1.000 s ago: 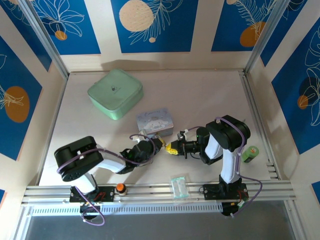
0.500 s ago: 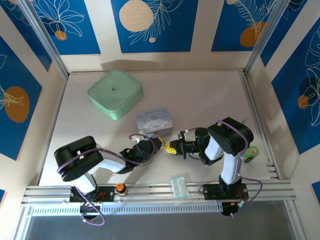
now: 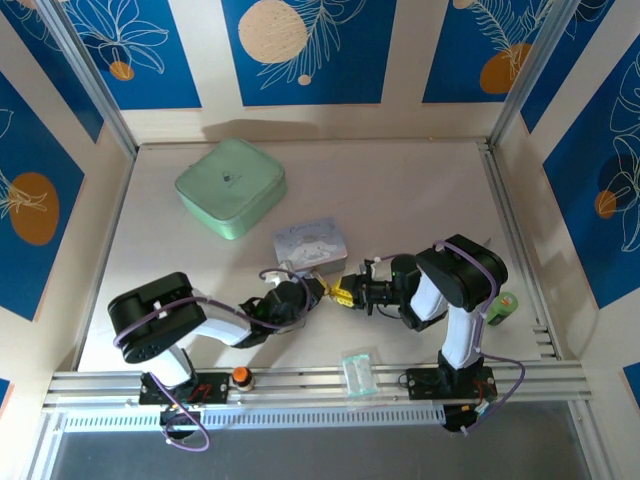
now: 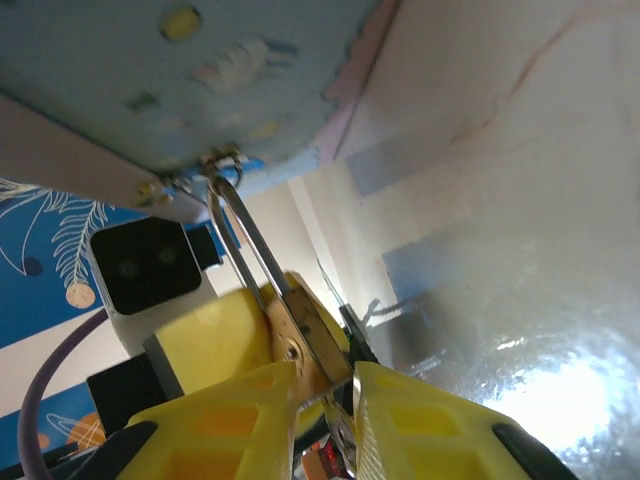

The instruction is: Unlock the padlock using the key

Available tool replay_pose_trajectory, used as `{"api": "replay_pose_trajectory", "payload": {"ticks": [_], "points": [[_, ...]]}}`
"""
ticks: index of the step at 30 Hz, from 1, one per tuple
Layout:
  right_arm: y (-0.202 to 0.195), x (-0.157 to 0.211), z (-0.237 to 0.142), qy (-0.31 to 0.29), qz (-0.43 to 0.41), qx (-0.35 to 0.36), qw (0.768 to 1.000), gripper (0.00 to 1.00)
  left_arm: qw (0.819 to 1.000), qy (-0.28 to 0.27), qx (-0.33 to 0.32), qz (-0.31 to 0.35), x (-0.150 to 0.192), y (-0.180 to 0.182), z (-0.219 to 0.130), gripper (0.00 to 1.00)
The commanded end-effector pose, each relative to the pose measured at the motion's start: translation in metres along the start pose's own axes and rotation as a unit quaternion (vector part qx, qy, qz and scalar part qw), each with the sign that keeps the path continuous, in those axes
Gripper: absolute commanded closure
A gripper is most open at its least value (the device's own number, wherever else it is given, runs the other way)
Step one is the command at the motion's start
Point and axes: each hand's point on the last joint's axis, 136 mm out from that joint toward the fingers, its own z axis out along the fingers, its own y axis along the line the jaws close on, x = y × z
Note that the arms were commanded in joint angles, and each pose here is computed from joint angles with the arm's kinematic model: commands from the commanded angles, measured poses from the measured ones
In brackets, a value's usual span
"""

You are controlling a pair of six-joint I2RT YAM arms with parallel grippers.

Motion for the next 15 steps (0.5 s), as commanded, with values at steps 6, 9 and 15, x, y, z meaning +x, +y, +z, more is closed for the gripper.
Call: {"api": "replay_pose_trajectory", "payload": {"ticks": [6, 9, 15], "points": [[-0.011, -0.008, -0.009, -0.042, -0.007, 0.013, 0.999, 0.69, 1.0, 0.015, -0.017, 0.007, 0.003, 0.003, -0.004, 1.0], [-0.013, -0.006, -0.013, -0.055, -0.012, 0.018, 0.998, 0.6, 0.999, 0.011, -0.032, 0.019, -0.001, 0.003, -0.003, 1.0], [-0.018, -0.001, -0.017, -0.059, -0.048, 0.089, 0.993, 0.48, 0.997, 0.005, -0.051, 0.054, -0.007, -0.004, -0.007, 1.0]]}}
